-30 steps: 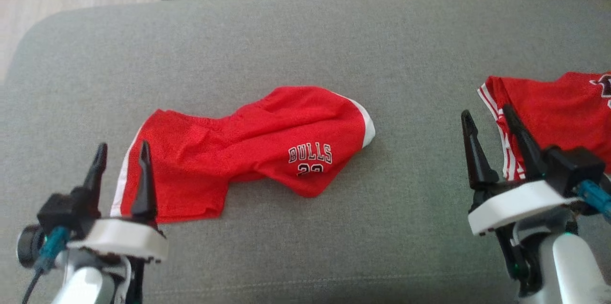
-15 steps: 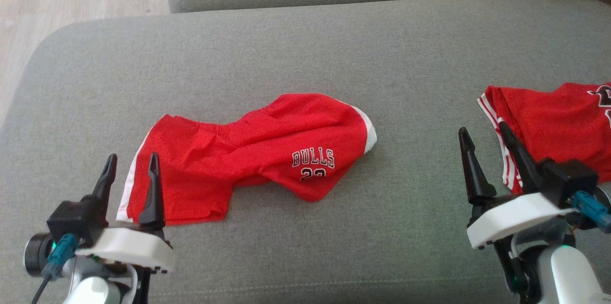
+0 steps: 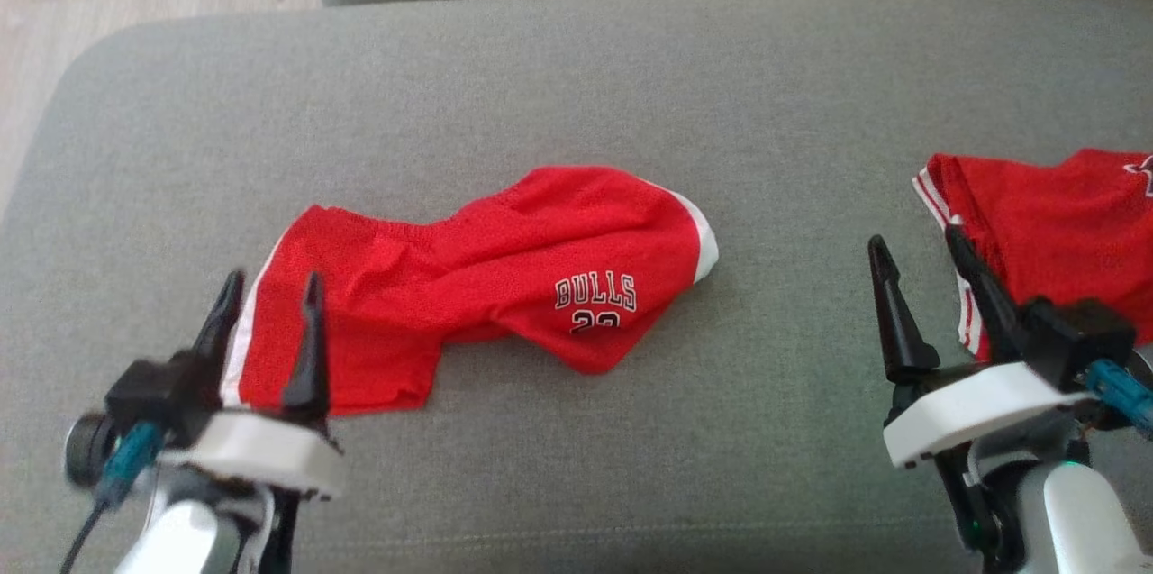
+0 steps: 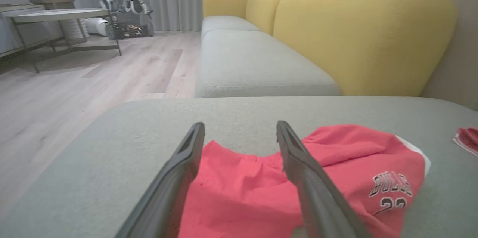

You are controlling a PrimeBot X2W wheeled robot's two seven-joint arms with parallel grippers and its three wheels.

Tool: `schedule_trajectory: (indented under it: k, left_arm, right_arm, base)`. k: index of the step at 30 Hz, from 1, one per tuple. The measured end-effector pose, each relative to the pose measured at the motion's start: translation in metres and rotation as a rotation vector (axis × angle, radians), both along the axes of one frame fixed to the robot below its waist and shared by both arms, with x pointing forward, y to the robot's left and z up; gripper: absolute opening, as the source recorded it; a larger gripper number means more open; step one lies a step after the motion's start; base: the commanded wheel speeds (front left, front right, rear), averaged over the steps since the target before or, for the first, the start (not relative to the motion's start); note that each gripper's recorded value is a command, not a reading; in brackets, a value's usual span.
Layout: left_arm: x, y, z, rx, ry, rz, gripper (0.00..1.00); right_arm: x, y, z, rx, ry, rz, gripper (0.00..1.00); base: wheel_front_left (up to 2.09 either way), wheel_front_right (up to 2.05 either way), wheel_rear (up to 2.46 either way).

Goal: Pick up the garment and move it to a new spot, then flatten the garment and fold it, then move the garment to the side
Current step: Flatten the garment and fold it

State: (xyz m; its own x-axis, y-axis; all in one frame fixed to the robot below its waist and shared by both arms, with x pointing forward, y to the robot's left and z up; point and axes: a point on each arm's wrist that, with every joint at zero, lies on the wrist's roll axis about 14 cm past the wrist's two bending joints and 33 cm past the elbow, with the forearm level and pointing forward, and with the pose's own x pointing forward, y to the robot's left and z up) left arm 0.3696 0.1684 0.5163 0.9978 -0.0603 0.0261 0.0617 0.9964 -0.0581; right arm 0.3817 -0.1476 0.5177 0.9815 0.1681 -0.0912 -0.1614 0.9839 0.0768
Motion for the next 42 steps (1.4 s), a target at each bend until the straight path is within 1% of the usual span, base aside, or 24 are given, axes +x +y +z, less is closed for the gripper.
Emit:
schedule_trajectory:
  k: [3,8,9,10,12,13,14,15,17,20,22,25,28,29,30,32,35,41,42]
  left_arm:
    - [0.015,-0.016,0.009,-0.007,-0.02,-0.071,1.0]
    - [0.066,-0.051,0.039,-0.01,-0.106,-0.208,1.0]
    - [0.075,-0.061,0.041,-0.012,-0.108,-0.241,1.0]
    - [0.093,-0.081,0.038,-0.024,-0.089,-0.299,1.0]
    - [0.109,-0.099,0.025,-0.037,-0.034,-0.346,1.0]
    - [0.109,-0.099,0.025,-0.037,-0.034,-0.346,1.0]
    - [0.116,-0.107,0.015,-0.043,0.004,-0.37,1.0]
    - [0.125,-0.123,-0.011,-0.042,0.112,-0.417,1.0]
    - [0.129,-0.136,-0.041,-0.041,0.23,-0.457,1.0]
    - [0.129,-0.149,-0.083,-0.048,0.406,-0.491,1.0]
    - [0.128,-0.151,-0.108,-0.035,0.509,-0.496,1.0]
    - [0.13,-0.146,-0.134,0.002,0.606,-0.481,1.0]
    - [0.138,-0.147,-0.141,0.018,0.63,-0.475,1.0]
    - [0.141,-0.149,-0.139,0.021,0.621,-0.477,0.32]
    - [0.144,-0.15,-0.137,0.026,0.606,-0.48,0.0]
    - [0.148,-0.152,-0.131,0.039,0.557,-0.486,0.0]
    - [0.156,-0.154,-0.113,0.055,0.435,-0.485,0.0]
    - [0.175,-0.165,-0.029,0.062,0.087,-0.47,0.0]
    - [0.175,-0.165,-0.029,0.062,0.087,-0.47,0.0]
  right_arm:
    - [0.003,0.002,-0.006,0.001,0.017,0.005,1.0]
    - [0.012,0.001,-0.017,0.001,0.047,0.003,1.0]
    - [0.015,0.0,-0.018,0.0,0.049,0.0,1.0]
    - [0.02,-0.002,-0.021,0.005,0.057,-0.007,1.0]
    - [0.024,-0.003,-0.025,0.005,0.066,-0.009,1.0]
    - [0.024,-0.003,-0.025,0.005,0.066,-0.009,1.0]
    - [0.025,-0.004,-0.027,0.005,0.071,-0.011,1.0]
    - [0.027,-0.007,-0.03,0.008,0.078,-0.02,1.0]
    - [0.027,-0.013,-0.034,0.009,0.088,-0.039,1.0]
    - [0.025,-0.023,-0.045,0.008,0.116,-0.067,1.0]
    - [0.024,-0.028,-0.051,0.007,0.129,-0.082,1.0]
    - [0.024,-0.033,-0.058,0.009,0.15,-0.097,1.0]
    - [0.026,-0.037,-0.059,0.008,0.147,-0.109,1.0]
    - [0.026,-0.038,-0.059,0.013,0.148,-0.112,1.0]
    - [0.025,-0.038,-0.059,0.014,0.15,-0.114,1.0]
    - [0.026,-0.039,-0.059,0.015,0.142,-0.116,1.0]
    - [0.026,-0.039,-0.057,0.022,0.139,-0.116,1.0]
    - [0.028,-0.038,-0.05,0.028,0.117,-0.112,1.0]
    - [0.028,-0.038,-0.05,0.028,0.117,-0.112,1.0]
  base:
    - [0.0,0.0,0.0]
    - [0.0,0.0,0.0]
    - [0.0,0.0,0.0]
    - [0.0,0.0,0.0]
    - [0.0,0.0,0.0]
    - [0.0,0.0,0.0]
    - [0.0,0.0,0.0]
    - [0.0,0.0,0.0]
    - [0.0,0.0,0.0]
    - [0.0,0.0,0.0]
    - [0.0,0.0,0.0]
    - [0.0,0.0,0.0]
    - [0.0,0.0,0.0]
    - [0.0,0.0,0.0]
    - [0.0,0.0,0.0]
    - [0.0,0.0,0.0]
    - [0.0,0.0,0.0]
    - [0.0,0.0,0.0]
    - [0.0,0.0,0.0]
